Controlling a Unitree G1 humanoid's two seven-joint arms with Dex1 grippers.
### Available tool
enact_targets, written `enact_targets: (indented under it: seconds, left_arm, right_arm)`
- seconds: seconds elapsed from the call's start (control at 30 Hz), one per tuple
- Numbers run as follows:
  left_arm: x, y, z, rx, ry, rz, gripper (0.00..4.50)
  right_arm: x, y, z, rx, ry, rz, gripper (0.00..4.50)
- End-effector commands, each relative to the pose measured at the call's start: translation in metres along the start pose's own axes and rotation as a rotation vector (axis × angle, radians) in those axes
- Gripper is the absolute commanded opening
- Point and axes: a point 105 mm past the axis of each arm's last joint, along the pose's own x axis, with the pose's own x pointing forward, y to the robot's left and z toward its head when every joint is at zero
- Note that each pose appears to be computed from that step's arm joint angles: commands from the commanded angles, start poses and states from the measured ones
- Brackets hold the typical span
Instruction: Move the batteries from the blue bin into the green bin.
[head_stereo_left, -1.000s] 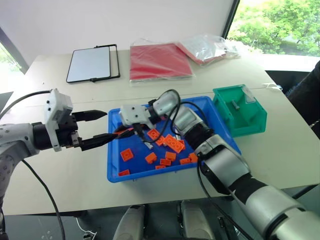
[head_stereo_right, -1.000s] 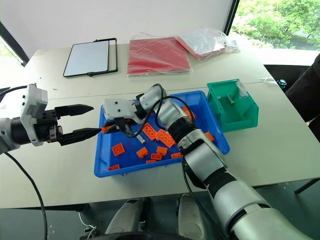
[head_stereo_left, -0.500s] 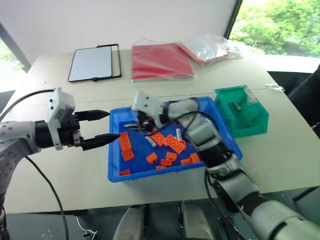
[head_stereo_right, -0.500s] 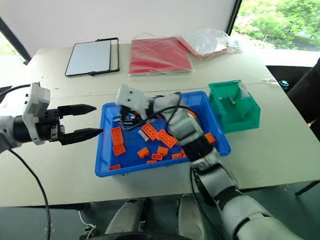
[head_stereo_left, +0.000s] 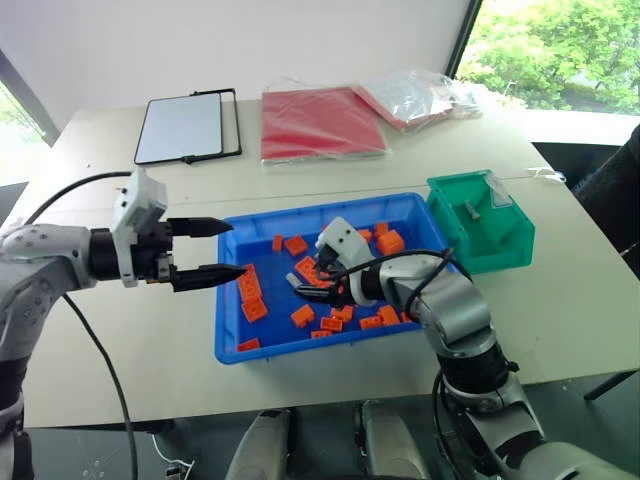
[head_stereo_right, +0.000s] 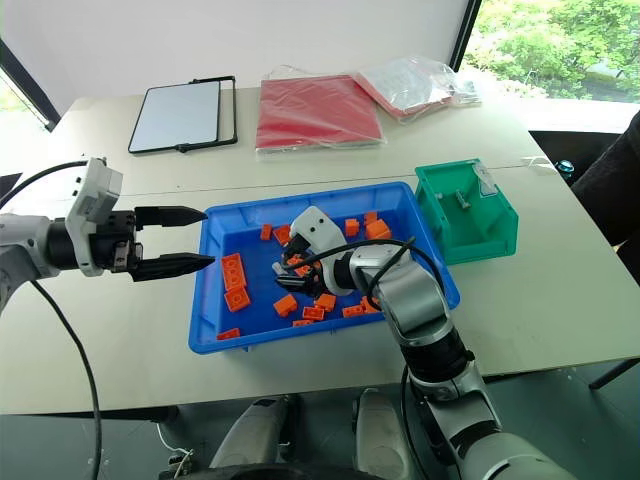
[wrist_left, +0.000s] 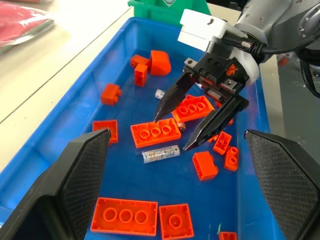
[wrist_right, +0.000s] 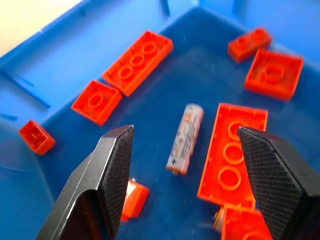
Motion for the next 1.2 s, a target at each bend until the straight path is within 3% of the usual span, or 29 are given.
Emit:
enact_targets:
  seconds: [0.03,0.53,0.63,0.8,0.83,1.03,1.13,1.2]
  left_arm:
    - [-0.004,-0.002,0.009,0.056,0.008,-0.007,4.50]
    - [-0.006,-0.008,0.006,0.060,0.008,0.008,4.50]
    - [-0.006,-0.010,0.005,0.059,0.004,0.009,4.50]
    - [-0.005,-0.011,0.004,0.057,-0.002,0.011,4.50]
    - [-0.005,-0.011,0.004,0.056,-0.003,0.013,4.50]
    - [-0.004,-0.009,0.001,0.052,-0.015,0.008,4.50]
    - [-0.001,-0.009,-0.001,0.043,-0.030,-0.002,4.50]
    - [0.004,-0.011,-0.003,0.035,-0.045,-0.013,4.50]
  right_arm:
    - [-0.001,0.011,0.008,-0.022,-0.035,0.034,3.37]
    - [0.031,0.012,-0.014,-0.072,0.068,0.086,3.37]
    - [0.040,0.004,-0.020,-0.134,0.091,0.059,2.56]
    - [0.035,-0.001,-0.010,-0.169,0.062,0.043,0.11]
    - [0.032,-0.001,-0.006,-0.171,0.049,0.040,0.10]
    - [-0.024,-0.010,0.047,-0.114,-0.141,-0.037,0.10]
    - [-0.076,-0.050,0.066,-0.075,-0.221,-0.248,0.10]
    - [-0.114,-0.086,0.062,-0.077,-0.219,-0.451,0.10]
